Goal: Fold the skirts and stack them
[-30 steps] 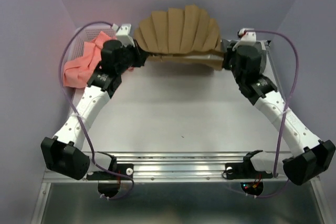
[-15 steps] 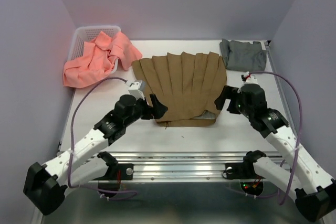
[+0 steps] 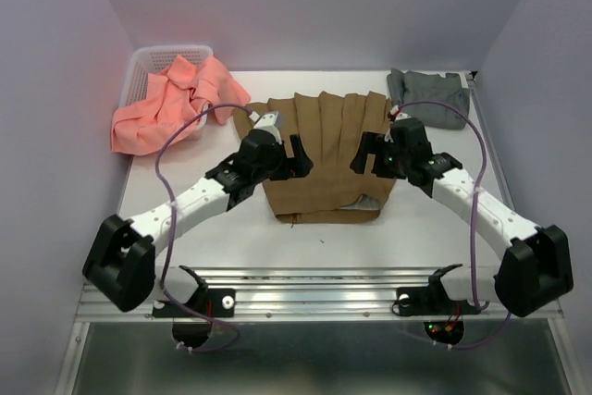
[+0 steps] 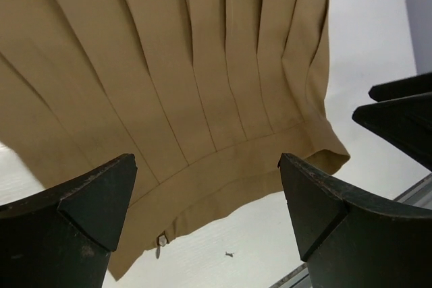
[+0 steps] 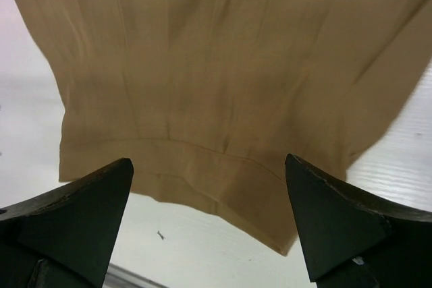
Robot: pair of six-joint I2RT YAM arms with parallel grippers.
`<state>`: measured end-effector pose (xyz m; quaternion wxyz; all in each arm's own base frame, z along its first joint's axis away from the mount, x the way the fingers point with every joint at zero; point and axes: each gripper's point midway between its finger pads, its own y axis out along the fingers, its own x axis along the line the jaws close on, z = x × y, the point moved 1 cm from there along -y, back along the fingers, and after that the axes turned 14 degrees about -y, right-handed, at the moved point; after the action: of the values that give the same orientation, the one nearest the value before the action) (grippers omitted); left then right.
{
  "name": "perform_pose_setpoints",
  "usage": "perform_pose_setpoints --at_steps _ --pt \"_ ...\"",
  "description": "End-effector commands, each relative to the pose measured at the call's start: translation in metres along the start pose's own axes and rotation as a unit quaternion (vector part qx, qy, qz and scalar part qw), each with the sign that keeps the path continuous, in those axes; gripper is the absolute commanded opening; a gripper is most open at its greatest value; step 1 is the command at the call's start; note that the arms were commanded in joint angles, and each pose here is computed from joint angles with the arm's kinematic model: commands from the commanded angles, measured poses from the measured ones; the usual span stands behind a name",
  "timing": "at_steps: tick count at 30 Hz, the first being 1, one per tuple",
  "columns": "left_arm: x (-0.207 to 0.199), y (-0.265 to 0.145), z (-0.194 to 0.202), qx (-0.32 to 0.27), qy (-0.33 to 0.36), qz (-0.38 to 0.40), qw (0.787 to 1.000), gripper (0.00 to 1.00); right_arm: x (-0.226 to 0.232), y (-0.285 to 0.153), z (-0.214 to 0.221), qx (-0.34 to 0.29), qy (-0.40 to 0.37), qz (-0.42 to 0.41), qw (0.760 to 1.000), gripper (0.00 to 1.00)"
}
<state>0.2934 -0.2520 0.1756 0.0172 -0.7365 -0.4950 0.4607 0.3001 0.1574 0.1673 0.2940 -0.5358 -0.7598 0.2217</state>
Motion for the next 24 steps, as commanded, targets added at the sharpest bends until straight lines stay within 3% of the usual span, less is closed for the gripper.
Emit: perform_pose_setpoints --at_steps 1,2,8,14,20,24 --pt "-0.020 0.023 0.017 0.056 0.013 0.039 0.998 0.99 0.035 0.017 -0.003 0.008 -0.001 -0.112 0.994 1.00" --pt "-0.013 0.035 0.030 0.077 0.013 0.034 0.996 0.99 0.040 0.021 -0.001 0.001 -0.001 -0.131 0.991 1.00" --pt "0.031 0.047 0.084 0.143 0.005 -0.019 0.990 0.99 0.027 0.039 0.094 0.115 0.026 -0.138 0.983 1.00" --pt "0.078 0.030 0.116 0.160 -0.025 -0.074 0.984 0.99 -0.016 0.030 0.168 0.184 0.066 -0.026 0.980 1.00" --pt "0.116 0.001 0.140 0.166 -0.067 -0.130 0.975 0.99 -0.038 0.015 0.185 0.185 0.089 0.046 0.978 1.00" --pt "0.122 -0.023 0.140 0.161 -0.080 -0.141 0.973 0.99 -0.037 0.003 0.172 0.165 0.081 0.043 0.982 1.00"
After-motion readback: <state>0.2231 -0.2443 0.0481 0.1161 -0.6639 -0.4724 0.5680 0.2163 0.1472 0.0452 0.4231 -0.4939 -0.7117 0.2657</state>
